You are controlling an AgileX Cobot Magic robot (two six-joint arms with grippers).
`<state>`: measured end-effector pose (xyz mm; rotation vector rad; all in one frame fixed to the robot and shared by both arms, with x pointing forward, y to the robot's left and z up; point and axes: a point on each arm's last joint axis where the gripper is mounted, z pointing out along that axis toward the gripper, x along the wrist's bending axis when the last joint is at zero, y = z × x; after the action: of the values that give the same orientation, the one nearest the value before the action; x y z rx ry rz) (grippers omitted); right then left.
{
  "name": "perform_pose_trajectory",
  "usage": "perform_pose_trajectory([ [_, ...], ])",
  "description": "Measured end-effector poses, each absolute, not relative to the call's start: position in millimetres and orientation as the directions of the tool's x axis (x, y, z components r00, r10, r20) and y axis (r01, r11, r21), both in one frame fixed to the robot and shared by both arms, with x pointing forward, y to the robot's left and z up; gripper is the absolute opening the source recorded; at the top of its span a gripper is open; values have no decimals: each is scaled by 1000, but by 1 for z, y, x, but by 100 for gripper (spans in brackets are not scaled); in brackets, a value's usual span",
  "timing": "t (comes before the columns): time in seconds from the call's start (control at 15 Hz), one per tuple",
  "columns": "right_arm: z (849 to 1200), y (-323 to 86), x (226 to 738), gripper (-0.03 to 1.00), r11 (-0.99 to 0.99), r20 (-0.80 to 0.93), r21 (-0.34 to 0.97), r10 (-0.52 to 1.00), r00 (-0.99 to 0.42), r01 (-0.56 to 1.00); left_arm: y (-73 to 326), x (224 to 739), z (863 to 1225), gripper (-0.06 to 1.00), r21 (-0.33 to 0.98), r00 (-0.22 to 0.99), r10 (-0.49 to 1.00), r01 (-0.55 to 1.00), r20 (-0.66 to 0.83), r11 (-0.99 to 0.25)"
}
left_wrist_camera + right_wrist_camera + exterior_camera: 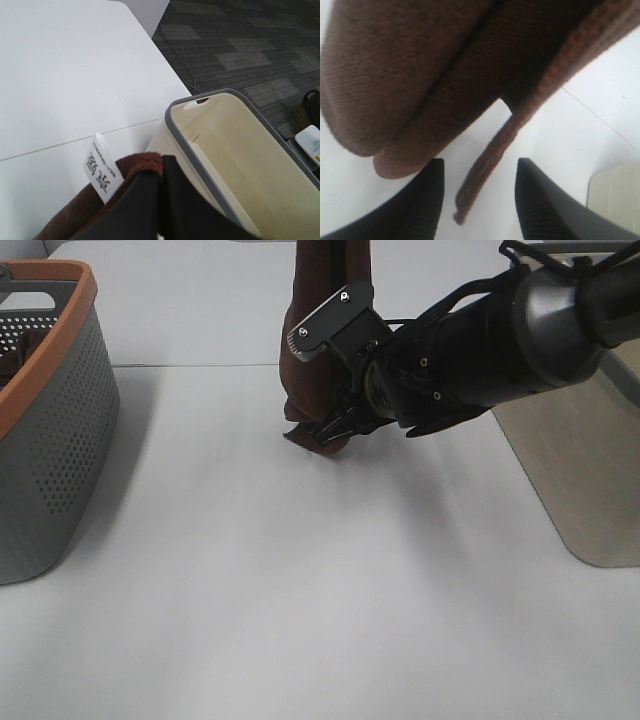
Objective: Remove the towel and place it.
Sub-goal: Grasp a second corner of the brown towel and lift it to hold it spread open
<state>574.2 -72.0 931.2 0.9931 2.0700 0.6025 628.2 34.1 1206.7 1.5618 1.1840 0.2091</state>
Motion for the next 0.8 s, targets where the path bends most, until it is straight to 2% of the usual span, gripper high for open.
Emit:
perform_pose_trajectory([
  [0.2,924,-71,579,44,559,-415,701,825,-383,443,34,628,1207,0,820,485,759,562,-434,110],
  [0.53,932,-69,584,44,490,-380,750,869,-317,444,34,628,1207,0,824,491,761,557,-425,101],
  [0.8,936,-64,589,39,477,-364,765,874,-320,433,34,628,1207,0,826,493,761,554,-422,99],
])
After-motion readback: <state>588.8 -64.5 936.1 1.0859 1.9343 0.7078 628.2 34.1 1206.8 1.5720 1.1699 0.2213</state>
